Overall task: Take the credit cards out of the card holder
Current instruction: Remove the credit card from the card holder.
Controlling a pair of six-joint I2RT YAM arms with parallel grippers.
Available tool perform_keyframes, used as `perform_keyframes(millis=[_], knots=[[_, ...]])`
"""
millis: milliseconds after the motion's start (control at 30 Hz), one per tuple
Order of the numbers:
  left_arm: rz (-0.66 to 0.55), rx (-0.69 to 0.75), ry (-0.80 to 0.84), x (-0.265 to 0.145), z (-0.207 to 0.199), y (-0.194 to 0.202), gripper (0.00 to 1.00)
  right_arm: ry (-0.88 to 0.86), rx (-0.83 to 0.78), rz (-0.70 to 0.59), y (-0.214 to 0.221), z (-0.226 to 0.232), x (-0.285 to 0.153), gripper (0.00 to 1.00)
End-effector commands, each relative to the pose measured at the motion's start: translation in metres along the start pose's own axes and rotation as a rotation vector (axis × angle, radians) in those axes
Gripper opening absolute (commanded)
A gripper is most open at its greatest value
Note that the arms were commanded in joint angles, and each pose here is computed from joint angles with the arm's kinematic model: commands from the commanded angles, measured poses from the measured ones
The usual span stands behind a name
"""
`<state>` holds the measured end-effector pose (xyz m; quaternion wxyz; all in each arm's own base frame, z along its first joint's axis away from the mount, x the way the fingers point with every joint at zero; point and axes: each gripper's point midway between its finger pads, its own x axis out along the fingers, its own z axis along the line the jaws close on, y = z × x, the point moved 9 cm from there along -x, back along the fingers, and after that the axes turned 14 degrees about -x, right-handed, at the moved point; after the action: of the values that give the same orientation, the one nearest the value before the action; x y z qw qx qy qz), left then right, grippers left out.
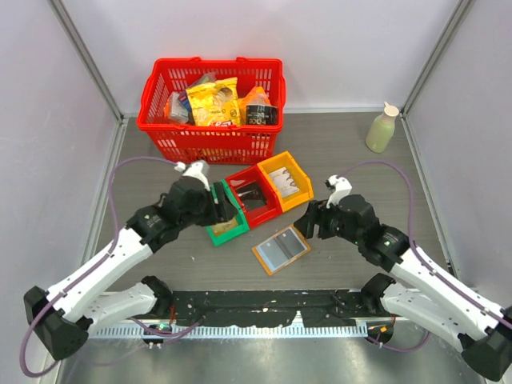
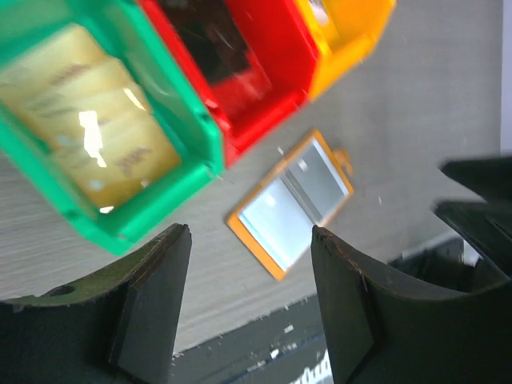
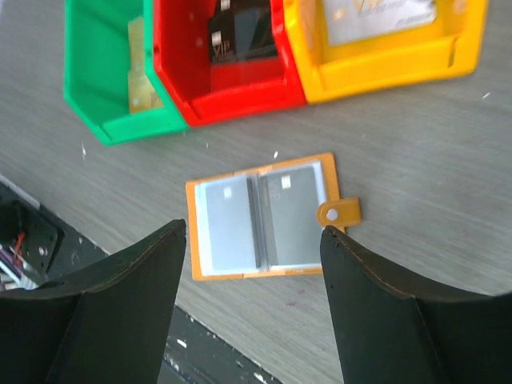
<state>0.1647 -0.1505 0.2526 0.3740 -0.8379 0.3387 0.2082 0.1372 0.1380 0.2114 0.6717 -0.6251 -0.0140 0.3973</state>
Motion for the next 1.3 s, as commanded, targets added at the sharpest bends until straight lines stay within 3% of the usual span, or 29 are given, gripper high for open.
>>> perform_keyframes(millis=[0,367,600,833,1033,1267], knots=[[0.075,0.038,0.096,0.008,-0.031,0.034,0.64,-0.14,-0.042,0.084,0.0,0.012,0.013,0.7],[0.232,0.143,0.023,0.086,-0.045,0.116,0.43,-0.135,-0.04,0.286,0.043,0.005,0.061,0.52],[0.341,0.187,-0.101,0.122,-0.022,0.149,0.36,-0.08,-0.047,0.39,0.065,-0.004,0.078,0.52],[0.346,0.273,-0.296,0.121,0.015,0.153,0.27,-0.084,-0.038,0.466,0.084,0.0,0.083,0.53],[0.286,0.354,-0.426,0.113,0.035,0.144,0.25,-0.108,-0.071,0.522,0.091,0.02,0.078,0.51],[0.239,0.395,-0.472,0.107,0.042,0.136,0.25,-0.066,-0.089,0.46,0.076,0.027,0.071,0.46]])
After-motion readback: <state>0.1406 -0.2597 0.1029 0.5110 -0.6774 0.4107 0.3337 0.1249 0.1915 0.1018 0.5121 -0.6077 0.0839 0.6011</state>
